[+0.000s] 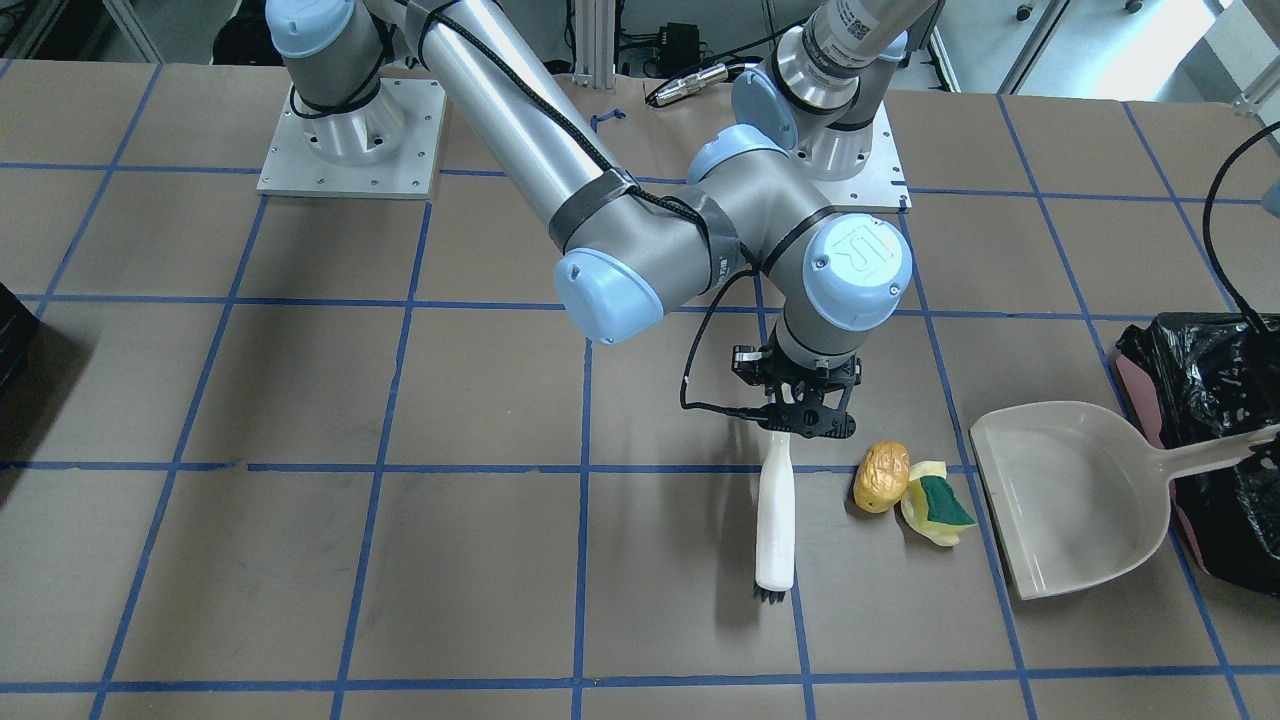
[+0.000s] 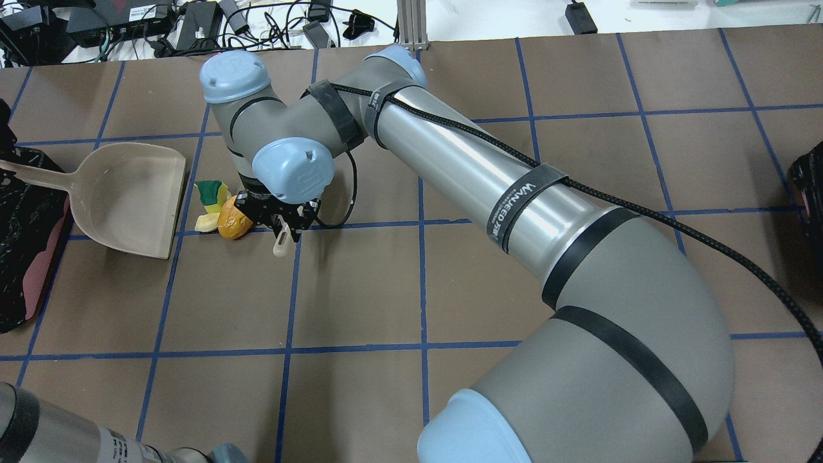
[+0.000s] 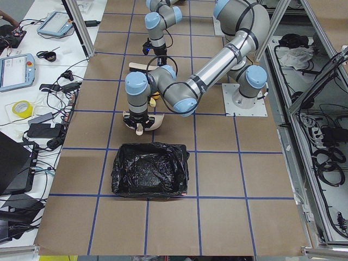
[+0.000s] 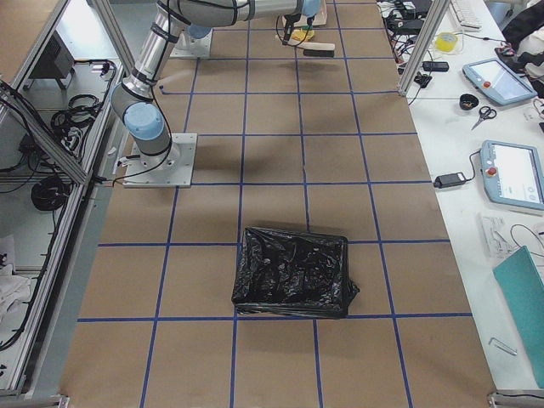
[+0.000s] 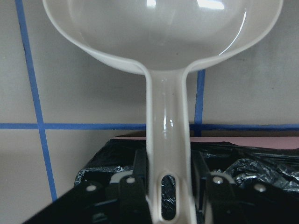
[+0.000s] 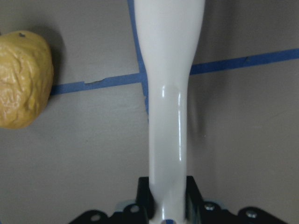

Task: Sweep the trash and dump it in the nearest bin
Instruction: 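Sweep the yellow ball and sponge into the dustpan with the right gripper's brush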

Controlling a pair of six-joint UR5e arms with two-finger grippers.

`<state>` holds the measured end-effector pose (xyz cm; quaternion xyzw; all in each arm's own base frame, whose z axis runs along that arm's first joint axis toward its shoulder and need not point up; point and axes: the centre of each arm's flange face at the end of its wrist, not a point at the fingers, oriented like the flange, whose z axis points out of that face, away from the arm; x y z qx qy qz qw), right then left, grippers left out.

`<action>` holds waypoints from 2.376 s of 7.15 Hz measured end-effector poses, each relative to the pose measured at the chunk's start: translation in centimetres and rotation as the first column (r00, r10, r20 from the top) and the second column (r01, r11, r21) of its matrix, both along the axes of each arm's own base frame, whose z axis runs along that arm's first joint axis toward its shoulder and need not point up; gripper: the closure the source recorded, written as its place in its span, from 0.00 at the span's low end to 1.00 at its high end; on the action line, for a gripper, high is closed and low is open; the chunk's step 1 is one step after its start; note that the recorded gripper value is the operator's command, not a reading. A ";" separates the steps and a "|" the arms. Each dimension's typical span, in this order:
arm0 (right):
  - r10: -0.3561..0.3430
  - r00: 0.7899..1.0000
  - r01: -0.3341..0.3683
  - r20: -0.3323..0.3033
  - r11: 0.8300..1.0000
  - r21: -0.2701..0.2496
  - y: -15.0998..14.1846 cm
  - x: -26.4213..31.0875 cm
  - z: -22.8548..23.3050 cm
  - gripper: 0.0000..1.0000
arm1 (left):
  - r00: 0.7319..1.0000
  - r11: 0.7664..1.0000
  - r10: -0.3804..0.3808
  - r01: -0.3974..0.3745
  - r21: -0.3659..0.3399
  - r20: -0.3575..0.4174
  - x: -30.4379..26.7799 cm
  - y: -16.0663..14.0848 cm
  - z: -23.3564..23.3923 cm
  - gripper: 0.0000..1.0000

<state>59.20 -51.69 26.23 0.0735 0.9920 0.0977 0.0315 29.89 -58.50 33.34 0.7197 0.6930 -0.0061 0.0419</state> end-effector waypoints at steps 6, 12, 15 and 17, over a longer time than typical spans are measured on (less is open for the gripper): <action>0.029 0.999 -0.030 0.035 1.000 0.005 3.6 8.5 -4.3 1.00 | 0.997 0.999 -0.038 0.040 0.034 -0.065 -0.6 0.3 -3.4 1.00; 0.064 0.984 -0.066 0.166 0.998 0.011 5.5 14.7 -5.4 1.00 | 0.998 0.999 -0.022 0.025 0.044 -0.067 -0.6 -0.1 -4.7 1.00; 0.072 0.958 -0.080 0.278 0.997 0.017 6.2 17.1 -2.1 1.00 | 0.998 0.999 -0.011 0.014 0.046 -0.069 -0.7 -0.3 -4.9 1.00; 0.066 0.928 -0.088 0.367 0.995 0.043 6.8 18.2 0.1 1.00 | 0.997 0.999 -0.010 0.013 0.047 -0.072 -0.7 -0.3 -5.0 1.00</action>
